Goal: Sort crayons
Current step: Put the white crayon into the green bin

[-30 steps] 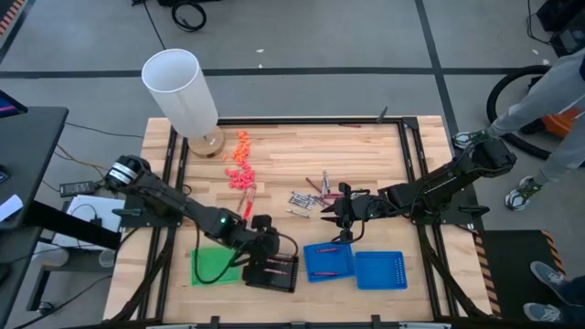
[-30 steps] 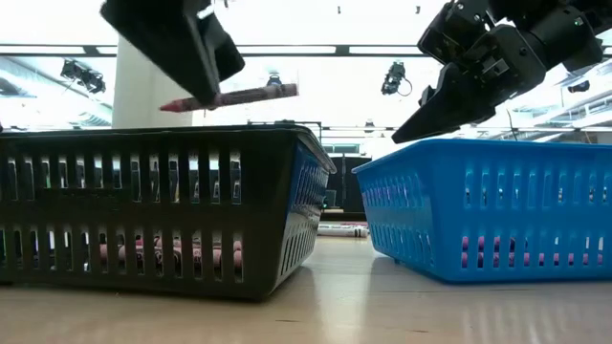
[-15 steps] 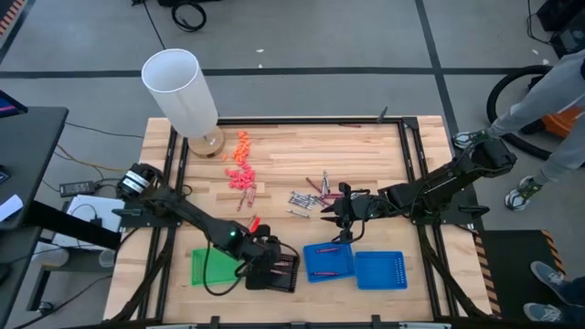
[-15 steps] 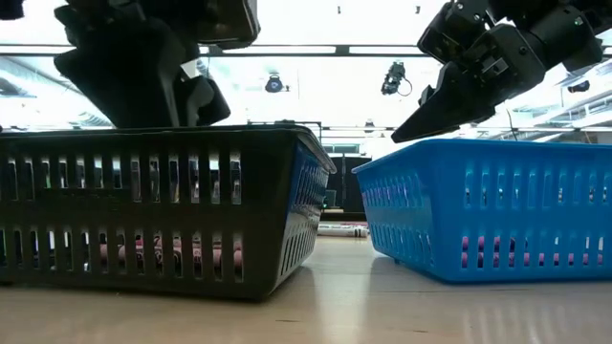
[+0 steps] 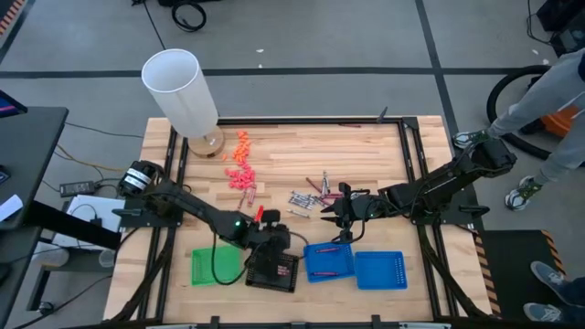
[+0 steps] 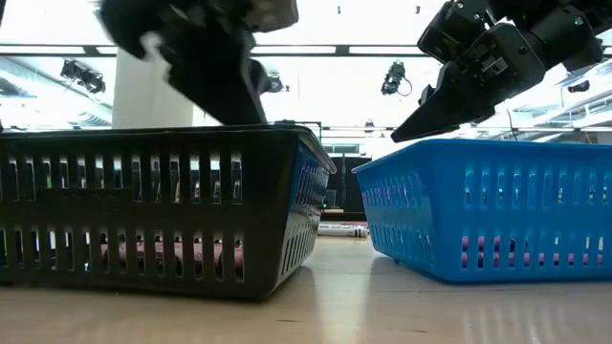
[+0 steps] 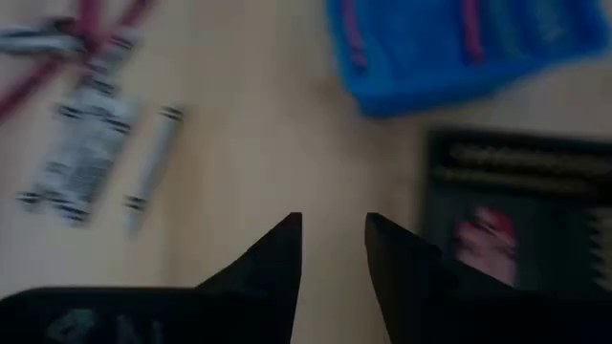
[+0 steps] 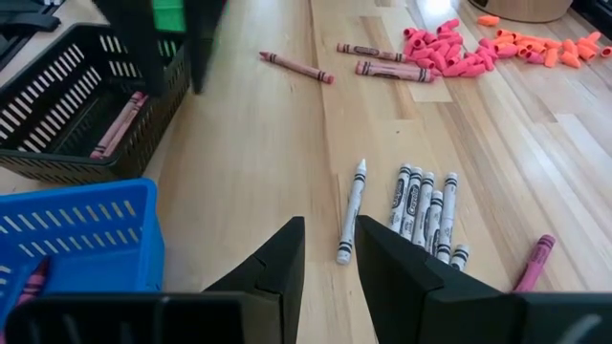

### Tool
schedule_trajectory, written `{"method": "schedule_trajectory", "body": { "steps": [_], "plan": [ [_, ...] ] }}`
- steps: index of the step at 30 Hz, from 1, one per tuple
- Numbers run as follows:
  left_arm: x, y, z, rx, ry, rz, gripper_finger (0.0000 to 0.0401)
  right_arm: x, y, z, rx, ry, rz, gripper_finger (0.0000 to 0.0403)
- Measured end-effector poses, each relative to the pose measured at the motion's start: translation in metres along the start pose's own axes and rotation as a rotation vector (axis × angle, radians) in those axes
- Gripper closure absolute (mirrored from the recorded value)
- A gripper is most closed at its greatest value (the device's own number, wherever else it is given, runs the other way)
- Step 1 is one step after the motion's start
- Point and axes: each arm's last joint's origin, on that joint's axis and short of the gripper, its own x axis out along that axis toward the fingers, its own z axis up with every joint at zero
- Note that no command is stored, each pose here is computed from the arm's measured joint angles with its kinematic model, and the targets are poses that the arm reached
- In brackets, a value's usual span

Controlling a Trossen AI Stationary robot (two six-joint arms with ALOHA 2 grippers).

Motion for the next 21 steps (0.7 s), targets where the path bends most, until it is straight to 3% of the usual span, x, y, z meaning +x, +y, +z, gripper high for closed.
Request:
{"method": "schedule_trajectory", "body": {
  "steps": [7, 14, 21],
  "plan": [
    [0.025, 0.026, 0.005, -0.039, -0.014, 0.074, 0.0275, 0.0, 0.0, 0.0, 0.0, 0.001, 0.002, 0.0298],
    [0.058, 0.048, 0.001, 0.01, 0.022, 0.123, 0.0275, 0.0, 0.0, -0.003, -0.01, 0.036, 0.011, 0.0298],
    [0.069, 0.073, 0.001, 0.102, 0.048, 0.147, 0.0275, 0.0, 0.0, -0.006, -0.017, 0.06, 0.009, 0.0298]
  ]
}}
